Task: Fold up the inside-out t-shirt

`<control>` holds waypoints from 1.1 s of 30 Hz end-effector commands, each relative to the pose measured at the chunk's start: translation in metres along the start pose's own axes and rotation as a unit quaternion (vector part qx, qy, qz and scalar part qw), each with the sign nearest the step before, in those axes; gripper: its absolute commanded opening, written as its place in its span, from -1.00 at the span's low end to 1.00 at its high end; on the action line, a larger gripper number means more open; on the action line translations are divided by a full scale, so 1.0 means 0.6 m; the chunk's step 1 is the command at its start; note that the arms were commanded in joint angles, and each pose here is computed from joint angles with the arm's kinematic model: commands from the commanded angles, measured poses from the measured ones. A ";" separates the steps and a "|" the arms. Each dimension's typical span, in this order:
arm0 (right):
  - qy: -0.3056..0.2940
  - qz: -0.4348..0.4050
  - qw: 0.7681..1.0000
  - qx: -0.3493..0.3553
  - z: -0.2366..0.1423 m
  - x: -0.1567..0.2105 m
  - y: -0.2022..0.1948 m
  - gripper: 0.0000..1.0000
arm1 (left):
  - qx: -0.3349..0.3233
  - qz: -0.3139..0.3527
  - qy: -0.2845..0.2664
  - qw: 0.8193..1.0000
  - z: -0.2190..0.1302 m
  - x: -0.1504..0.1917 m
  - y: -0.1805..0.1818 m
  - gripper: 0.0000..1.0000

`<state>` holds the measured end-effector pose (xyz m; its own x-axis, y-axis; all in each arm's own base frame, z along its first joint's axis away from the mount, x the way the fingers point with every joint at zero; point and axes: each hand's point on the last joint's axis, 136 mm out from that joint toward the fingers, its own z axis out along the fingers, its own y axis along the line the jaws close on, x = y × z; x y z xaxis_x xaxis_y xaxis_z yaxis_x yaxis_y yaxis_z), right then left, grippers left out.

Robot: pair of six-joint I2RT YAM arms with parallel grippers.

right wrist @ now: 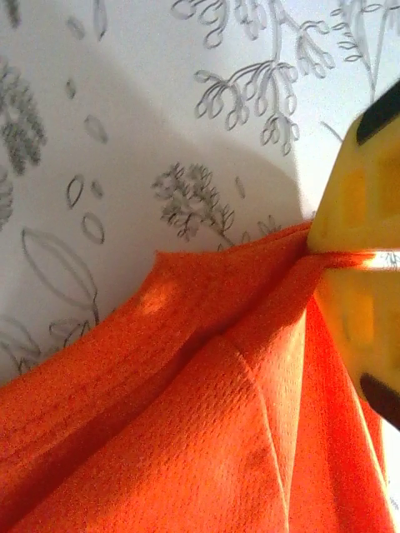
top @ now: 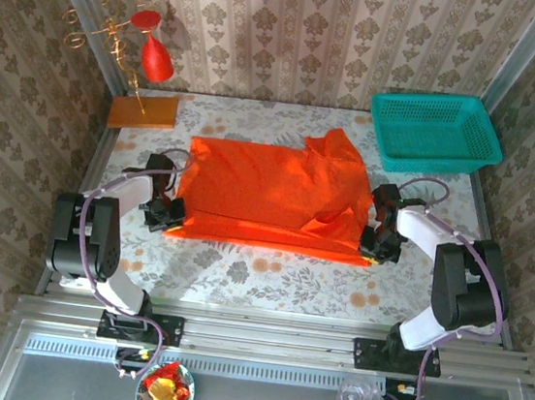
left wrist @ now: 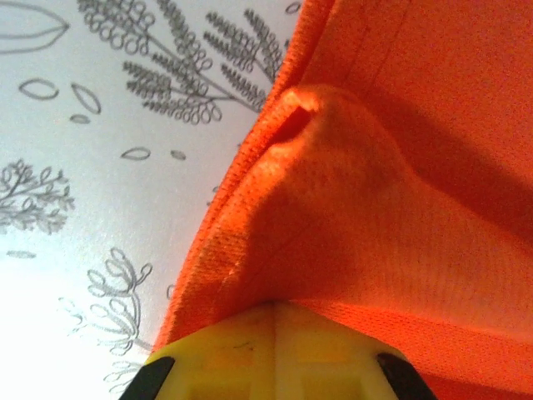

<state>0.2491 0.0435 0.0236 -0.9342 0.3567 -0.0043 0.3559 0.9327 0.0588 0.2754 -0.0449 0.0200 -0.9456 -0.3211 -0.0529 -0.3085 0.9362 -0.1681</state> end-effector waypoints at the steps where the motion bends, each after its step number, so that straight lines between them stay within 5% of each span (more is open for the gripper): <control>1: -0.029 -0.001 1.000 0.013 -0.049 -0.006 -0.004 -0.46 | -0.002 0.005 -0.002 1.000 -0.026 0.011 -0.004 -0.91; 4: -0.055 -0.018 0.998 0.000 -0.089 -0.013 0.024 -0.27 | 0.012 0.017 -0.017 1.000 -0.049 0.008 -0.020 -0.88; 8: -0.067 -0.056 0.995 -0.041 -0.113 -0.004 0.095 -0.28 | 0.034 0.034 -0.026 0.999 -0.067 0.007 -0.042 -0.85; 16: -0.038 -0.098 0.990 -0.097 -0.061 0.012 0.231 -0.42 | 0.041 0.042 -0.014 0.998 -0.056 0.018 -0.052 -0.86; 26: -0.092 -0.101 0.978 -0.159 -0.034 -0.089 0.353 -0.52 | 0.046 0.047 -0.022 0.998 -0.066 0.017 -0.056 -0.87; 33: -0.085 -0.094 0.978 -0.168 -0.035 -0.118 0.351 -0.51 | 0.049 0.050 -0.024 0.997 -0.062 0.010 -0.061 -0.87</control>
<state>0.3881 0.2181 0.0558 -0.9509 0.2091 -0.2283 0.1198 0.9285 0.3515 0.2757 -0.0719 0.0573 -0.9601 -0.2552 -0.1147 -0.2215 0.9438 -0.2454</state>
